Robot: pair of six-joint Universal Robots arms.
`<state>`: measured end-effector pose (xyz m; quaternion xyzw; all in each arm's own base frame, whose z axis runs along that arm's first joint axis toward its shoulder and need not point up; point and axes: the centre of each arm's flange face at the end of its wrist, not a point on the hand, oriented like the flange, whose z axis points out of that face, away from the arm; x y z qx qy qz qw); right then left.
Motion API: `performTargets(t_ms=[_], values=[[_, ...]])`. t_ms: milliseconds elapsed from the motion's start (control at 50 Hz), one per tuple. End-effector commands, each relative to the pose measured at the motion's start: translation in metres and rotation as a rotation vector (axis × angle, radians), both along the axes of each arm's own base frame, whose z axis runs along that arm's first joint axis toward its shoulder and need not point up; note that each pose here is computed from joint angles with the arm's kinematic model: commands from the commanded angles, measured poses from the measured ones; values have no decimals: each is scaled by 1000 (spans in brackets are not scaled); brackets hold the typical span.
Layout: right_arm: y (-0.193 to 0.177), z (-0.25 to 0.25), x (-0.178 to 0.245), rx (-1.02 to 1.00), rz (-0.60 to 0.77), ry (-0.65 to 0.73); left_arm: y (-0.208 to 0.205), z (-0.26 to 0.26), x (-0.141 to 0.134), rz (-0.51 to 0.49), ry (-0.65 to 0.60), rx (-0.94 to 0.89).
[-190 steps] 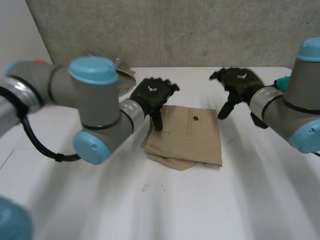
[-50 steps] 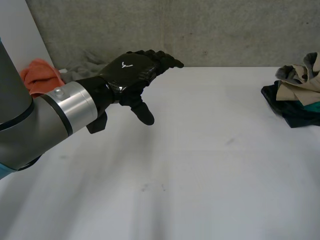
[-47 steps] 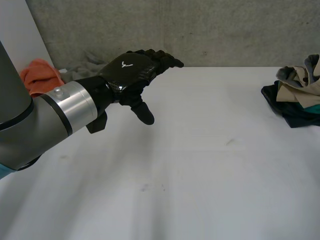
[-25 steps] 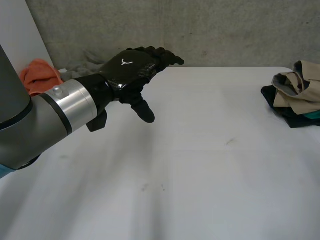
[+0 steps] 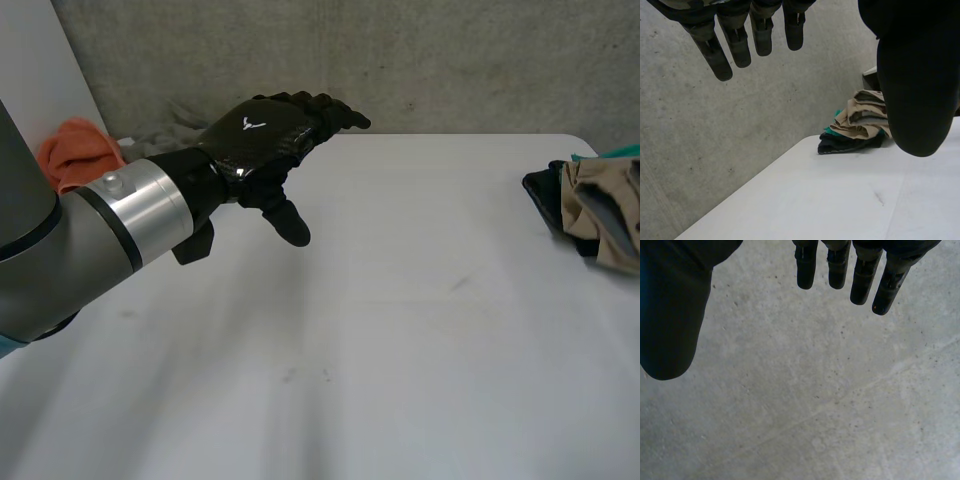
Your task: Fold the laundry.
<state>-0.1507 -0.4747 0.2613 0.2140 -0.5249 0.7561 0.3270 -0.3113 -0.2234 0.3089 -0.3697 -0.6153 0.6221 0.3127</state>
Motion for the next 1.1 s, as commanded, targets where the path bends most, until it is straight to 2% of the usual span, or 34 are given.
performTargets(t_ms=[20, 180, 380, 560, 740, 880, 1100], values=[[6, -15, 16, 82, 17, -53, -1, 0, 1, 2, -1, 1], [9, -32, 48, 175, 98, -113, -1, -2, 1, 3, -3, 5], [24, -46, 69, 328, 207, -193, 0, -2, 0, 0, -3, 5], [27, -55, 95, 402, 358, -220, 0, -3, 0, -3, -3, 7], [6, -73, 128, 431, 446, -237, 0, -6, 0, -3, -7, 12], [-13, -90, 142, 443, 473, -306, -1, -7, -1, -4, -3, 4], [-34, -113, 159, 443, 479, -308, -2, -9, -1, -3, -5, 1]])
